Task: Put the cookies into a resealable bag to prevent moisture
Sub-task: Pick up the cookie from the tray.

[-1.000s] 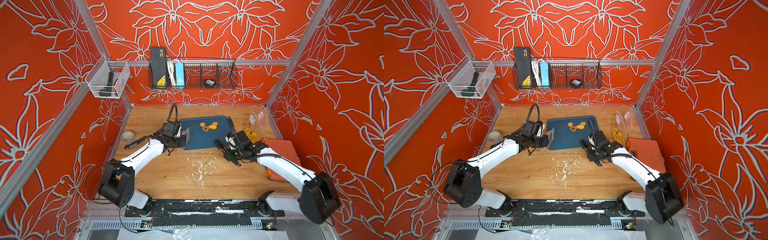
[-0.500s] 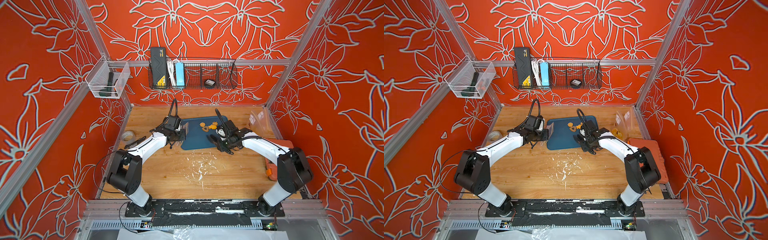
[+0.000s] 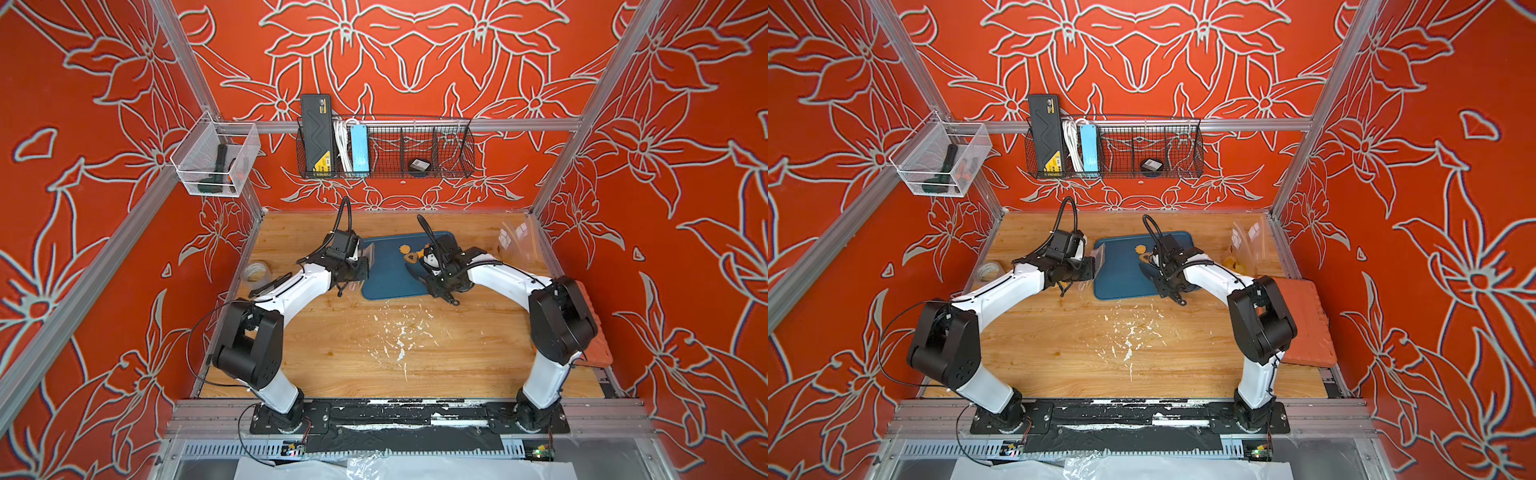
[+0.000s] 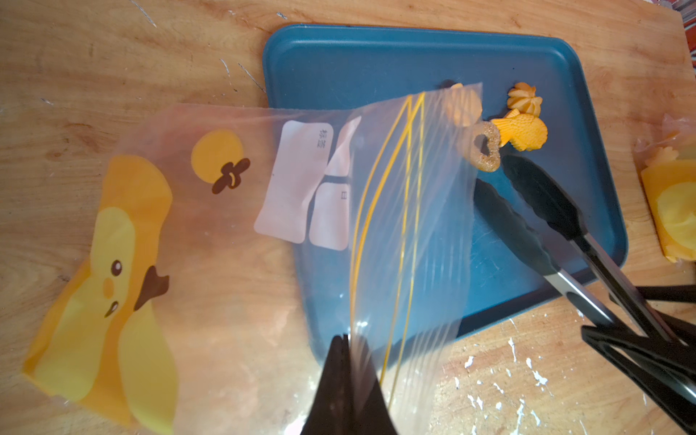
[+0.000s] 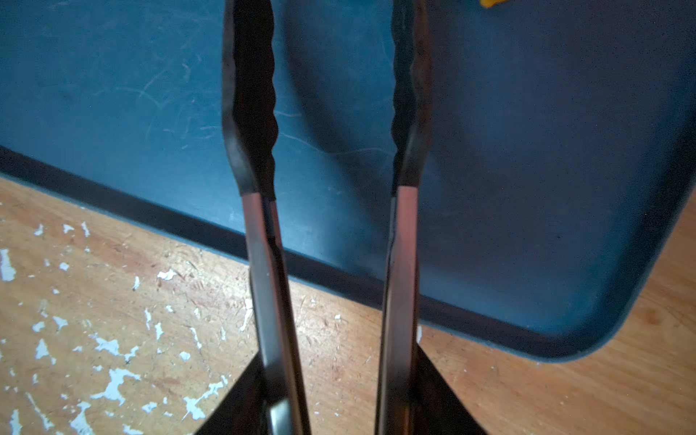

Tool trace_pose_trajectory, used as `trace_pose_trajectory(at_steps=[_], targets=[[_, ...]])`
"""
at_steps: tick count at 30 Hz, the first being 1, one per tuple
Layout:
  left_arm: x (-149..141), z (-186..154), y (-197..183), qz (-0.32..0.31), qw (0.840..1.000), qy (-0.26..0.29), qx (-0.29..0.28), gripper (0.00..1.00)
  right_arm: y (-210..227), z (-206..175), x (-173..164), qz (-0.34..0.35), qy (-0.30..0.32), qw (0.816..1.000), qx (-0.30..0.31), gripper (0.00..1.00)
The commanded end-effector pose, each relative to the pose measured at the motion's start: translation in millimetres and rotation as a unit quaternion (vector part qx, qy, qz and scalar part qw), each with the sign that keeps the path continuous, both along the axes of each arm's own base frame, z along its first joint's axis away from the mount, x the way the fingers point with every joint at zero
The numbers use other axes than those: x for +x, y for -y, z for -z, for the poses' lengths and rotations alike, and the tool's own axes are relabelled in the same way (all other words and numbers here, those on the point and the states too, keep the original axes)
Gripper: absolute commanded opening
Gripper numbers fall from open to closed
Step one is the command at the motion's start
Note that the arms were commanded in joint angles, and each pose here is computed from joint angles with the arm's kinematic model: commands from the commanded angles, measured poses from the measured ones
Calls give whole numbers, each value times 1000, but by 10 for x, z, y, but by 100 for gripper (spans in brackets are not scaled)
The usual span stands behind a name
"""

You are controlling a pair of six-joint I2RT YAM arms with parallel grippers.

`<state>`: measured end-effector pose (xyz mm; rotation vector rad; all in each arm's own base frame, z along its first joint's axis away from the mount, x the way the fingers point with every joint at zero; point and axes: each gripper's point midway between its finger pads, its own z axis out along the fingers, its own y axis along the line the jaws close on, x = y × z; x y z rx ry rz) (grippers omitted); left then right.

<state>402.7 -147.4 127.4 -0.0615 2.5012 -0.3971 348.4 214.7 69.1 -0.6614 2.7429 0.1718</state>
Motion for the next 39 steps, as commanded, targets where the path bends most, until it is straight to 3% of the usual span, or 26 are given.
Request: trace_pose_trajectory(at_steps=[1, 9, 20, 30, 39], targets=[[-12, -31, -5, 6, 1000, 7, -2, 0, -17, -31, 107, -7, 10, 1000, -18, 54], [-8, 2, -3, 8, 1000, 3, -1, 0, -97, 33, 261, -6, 8, 1000, -23, 54], [-10, 55, 68, 25, 1000, -8, -10, 0, -37, -105, 261, 11, 32, 999, -20, 39], [-38, 150, 202, 55, 998, -28, -27, 0, 126, -509, -128, 24, 80, 996, 32, 30], [-76, 216, 304, 73, 996, -39, -26, 0, -325, -866, -454, -81, 101, 988, 86, 28]])
